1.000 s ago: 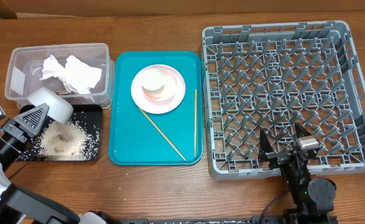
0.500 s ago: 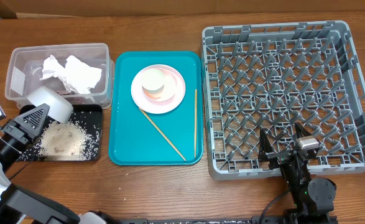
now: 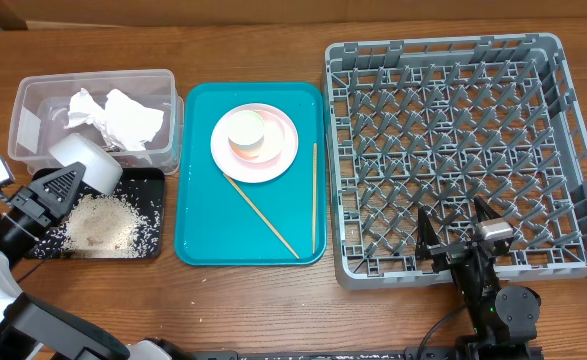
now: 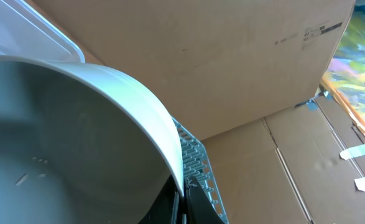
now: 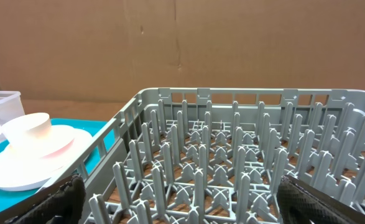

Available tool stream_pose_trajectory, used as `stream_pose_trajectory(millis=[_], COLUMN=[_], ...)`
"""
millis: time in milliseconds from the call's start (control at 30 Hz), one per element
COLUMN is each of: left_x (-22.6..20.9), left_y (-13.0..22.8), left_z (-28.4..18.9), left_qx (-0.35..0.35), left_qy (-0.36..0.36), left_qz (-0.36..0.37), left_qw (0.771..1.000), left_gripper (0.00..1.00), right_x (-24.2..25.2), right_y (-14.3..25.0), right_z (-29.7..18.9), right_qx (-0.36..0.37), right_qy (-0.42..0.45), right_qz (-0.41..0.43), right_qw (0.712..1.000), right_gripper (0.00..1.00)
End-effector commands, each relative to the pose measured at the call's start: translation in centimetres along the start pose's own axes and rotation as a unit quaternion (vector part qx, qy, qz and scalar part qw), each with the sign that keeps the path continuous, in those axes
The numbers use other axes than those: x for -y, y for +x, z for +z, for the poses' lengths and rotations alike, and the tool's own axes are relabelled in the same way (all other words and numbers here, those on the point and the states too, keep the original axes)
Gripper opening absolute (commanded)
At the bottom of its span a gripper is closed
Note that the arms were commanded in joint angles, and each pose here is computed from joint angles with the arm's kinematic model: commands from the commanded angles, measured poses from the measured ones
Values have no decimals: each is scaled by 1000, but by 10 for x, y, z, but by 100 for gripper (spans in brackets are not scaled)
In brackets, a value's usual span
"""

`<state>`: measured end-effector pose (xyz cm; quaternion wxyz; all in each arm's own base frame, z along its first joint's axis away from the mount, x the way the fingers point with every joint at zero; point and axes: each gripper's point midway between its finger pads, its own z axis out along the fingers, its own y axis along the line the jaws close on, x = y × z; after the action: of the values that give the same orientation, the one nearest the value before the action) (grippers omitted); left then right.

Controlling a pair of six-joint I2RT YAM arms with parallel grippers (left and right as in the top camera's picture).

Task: Sort waste into correct bins and load items into the dishwasher
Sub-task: 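Tip the bowl over the black tray to dump the rice, then carry the empty bowl right and set it on the teal tray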

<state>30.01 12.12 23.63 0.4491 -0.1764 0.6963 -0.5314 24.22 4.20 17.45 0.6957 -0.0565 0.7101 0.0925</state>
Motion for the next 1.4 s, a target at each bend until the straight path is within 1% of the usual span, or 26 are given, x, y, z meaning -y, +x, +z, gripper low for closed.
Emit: stream_pose_trajectory(millis=[0,200,267,333,400,533,667,767,933,1033,1133,1300,1367], left_x=[6,12,4,-5,-4,0,5,1,-19,-30,-36,-37,-40], left_y=[0,2,3,5,9,19,32,44,74,93,109,136,147], left_z=[1,3,3,3,7,20,37,49,61,65,71,82,85], left_qx=[0,0,-5,-12,-21,-44,-77,-106,-166,-204,-238,-294,-315], left_qy=[8,23,0,-25,-24,-17,-9,-32,-111,-157,-189,-213,-235], left_qz=[6,-1,10,-12,-21,-29,-55,-68,-90,-87,-72,-53,-48], left_qw=[1000,1000,1000,1000,999,999,996,991,976,962,950,930,918], left_gripper=[4,4,4,4,4,4,4,4,4,4,4,4,4], right_x=[2,2,2,2,2,2,2,2,2,2,2,2,2], right_y=[2,2,2,2,2,2,2,2,2,2,2,2,2], right_z=[0,0,0,0,0,0,0,0,0,0,0,0,0], right_qx=[1,1,1,1,1,1,1,1,1,1,1,1,1], right_qy=[4,4,4,5,5,4,4,4,4,4,4,4,4], right_qz=[0,0,0,0,0,0,0,0,0,0,0,0,0], right_qw=[1000,1000,1000,1000,1000,1000,1000,1000,1000,1000,1000,1000,1000], right_gripper=[100,100,100,100,100,100,100,100,100,100,100,100,100])
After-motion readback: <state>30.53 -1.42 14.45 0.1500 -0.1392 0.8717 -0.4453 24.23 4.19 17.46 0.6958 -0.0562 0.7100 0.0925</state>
